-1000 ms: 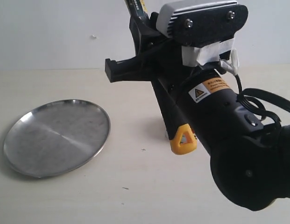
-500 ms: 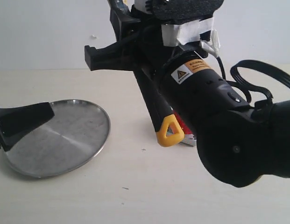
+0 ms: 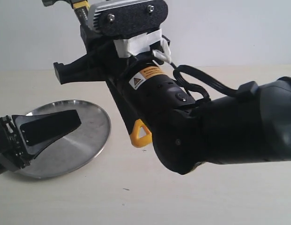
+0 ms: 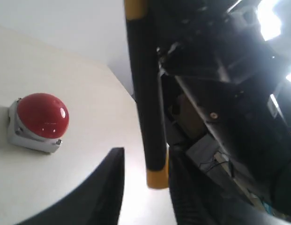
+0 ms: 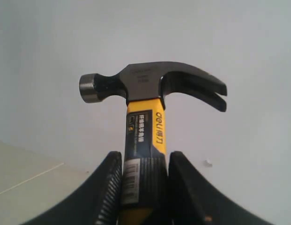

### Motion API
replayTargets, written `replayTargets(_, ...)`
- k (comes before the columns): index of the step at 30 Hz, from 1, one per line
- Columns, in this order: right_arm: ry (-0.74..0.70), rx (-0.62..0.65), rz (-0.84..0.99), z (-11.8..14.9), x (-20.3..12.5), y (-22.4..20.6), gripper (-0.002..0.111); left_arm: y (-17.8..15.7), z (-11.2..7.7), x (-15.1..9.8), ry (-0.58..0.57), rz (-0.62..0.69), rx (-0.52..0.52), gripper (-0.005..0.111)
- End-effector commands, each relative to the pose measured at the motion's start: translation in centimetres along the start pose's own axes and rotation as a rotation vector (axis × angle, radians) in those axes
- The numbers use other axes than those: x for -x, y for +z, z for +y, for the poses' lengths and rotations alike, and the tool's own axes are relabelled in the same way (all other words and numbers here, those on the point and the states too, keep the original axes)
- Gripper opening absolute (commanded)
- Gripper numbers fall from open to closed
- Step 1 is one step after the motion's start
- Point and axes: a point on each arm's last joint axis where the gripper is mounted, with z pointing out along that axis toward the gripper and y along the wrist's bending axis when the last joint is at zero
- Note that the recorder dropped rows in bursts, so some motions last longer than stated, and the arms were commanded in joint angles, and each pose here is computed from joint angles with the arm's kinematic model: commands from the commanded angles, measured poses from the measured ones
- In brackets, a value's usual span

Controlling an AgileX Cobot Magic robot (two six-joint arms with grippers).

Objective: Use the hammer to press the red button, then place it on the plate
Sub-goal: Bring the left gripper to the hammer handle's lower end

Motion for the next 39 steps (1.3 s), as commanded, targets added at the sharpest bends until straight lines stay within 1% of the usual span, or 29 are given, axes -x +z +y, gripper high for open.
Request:
replayTargets(1,0.052,-0.034,-0.031,0.4,1.1,0.7,0.0,0.8,-0.4,0.7,0.028,-0.065,-0.02,0.049)
replayTargets(4,0.043,-0.06,-0.019,0.8,1.4,0.9,0.0,1.5,-0.7,0.7,0.046,-0.031,-0.024,0.054)
replayTargets(8,0.036,-0.059,-0.022,1.7,1.9,0.9,0.0,2.2,-0.9,0.8,0.046,-0.021,-0.016,0.054)
replayTargets(11,0.041,-0.057,-0.026,1.8,2.1,0.9,0.0,2.3,-0.8,0.8,0.043,-0.016,0.007,0.054)
replayTargets(13,0.055,-0.066,-0.02,1.7,2.0,0.9,0.0,2.3,-0.6,0.8,0.037,-0.021,0.031,0.054)
replayTargets(18,0.124,-0.055,-0.018,1.8,2.0,0.9,0.0,2.3,-0.5,1.1,0.023,-0.046,0.042,0.054)
replayTargets(21,0.127,-0.042,-0.024,2.0,2.1,0.9,0.0,2.5,-0.2,1.3,0.012,-0.058,0.045,0.054)
replayTargets(22,0.145,-0.041,-0.022,2.0,2.0,0.9,0.0,2.9,-0.2,1.1,0.008,-0.042,0.04,0.054)
replayTargets(26,0.144,-0.027,0.013,2.1,1.7,1.0,0.0,4.7,0.1,0.3,-0.009,0.02,0.017,0.054)
replayTargets(30,0.144,-0.023,0.023,2.2,1.6,1.0,0.0,5.9,0.5,0.7,-0.011,0.022,0.011,0.054)
replayTargets(33,0.143,-0.021,0.024,2.2,1.6,1.0,0.0,6.7,1.3,0.8,-0.03,0.015,0.028,0.054)
replayTargets(36,0.094,-0.01,0.045,2.3,1.4,0.9,0.0,7.1,1.6,0.9,-0.039,0.011,0.011,0.054)
replayTargets(39,0.011,0.038,0.044,2.7,1.5,0.9,0.0,7.5,1.6,1.2,-0.031,0.007,-0.006,0.054)
